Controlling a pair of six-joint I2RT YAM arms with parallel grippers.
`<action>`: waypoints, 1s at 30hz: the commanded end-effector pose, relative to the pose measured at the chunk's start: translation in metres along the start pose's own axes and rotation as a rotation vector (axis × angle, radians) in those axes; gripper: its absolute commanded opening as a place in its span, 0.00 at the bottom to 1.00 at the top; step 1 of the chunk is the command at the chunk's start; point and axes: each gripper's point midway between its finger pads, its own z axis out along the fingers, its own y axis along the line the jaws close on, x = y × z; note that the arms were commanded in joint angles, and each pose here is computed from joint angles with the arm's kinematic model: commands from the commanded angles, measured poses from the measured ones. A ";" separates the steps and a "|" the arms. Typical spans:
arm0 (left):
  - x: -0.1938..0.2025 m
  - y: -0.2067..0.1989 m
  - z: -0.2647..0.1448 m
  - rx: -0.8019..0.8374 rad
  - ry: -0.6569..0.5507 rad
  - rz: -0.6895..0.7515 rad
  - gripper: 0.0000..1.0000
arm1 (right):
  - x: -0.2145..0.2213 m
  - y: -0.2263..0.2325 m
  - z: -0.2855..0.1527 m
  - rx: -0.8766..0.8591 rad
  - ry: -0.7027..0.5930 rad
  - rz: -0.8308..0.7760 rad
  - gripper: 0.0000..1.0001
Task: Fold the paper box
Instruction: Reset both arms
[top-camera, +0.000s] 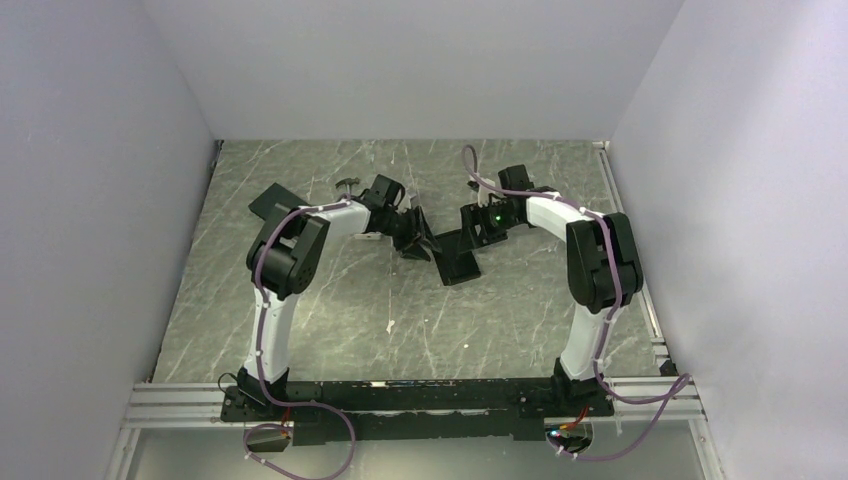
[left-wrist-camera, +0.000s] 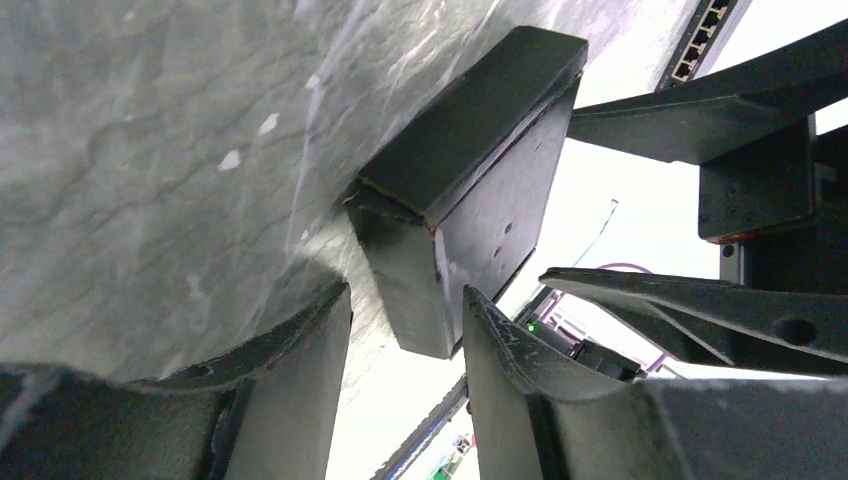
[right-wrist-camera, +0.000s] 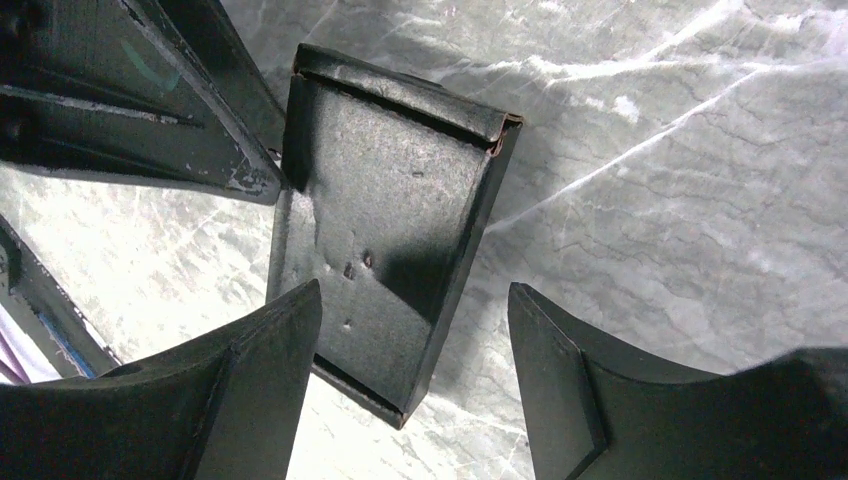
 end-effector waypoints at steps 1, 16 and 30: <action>0.000 -0.006 -0.022 -0.012 -0.036 0.038 0.50 | -0.015 0.012 -0.022 -0.015 -0.063 -0.063 0.72; -0.016 -0.041 -0.145 -0.072 -0.458 0.395 0.77 | -0.049 -0.012 -0.136 0.277 -0.337 -0.344 1.00; 0.008 -0.018 -0.287 0.000 -0.717 0.294 0.99 | -0.050 -0.016 -0.283 0.671 -0.756 -0.044 1.00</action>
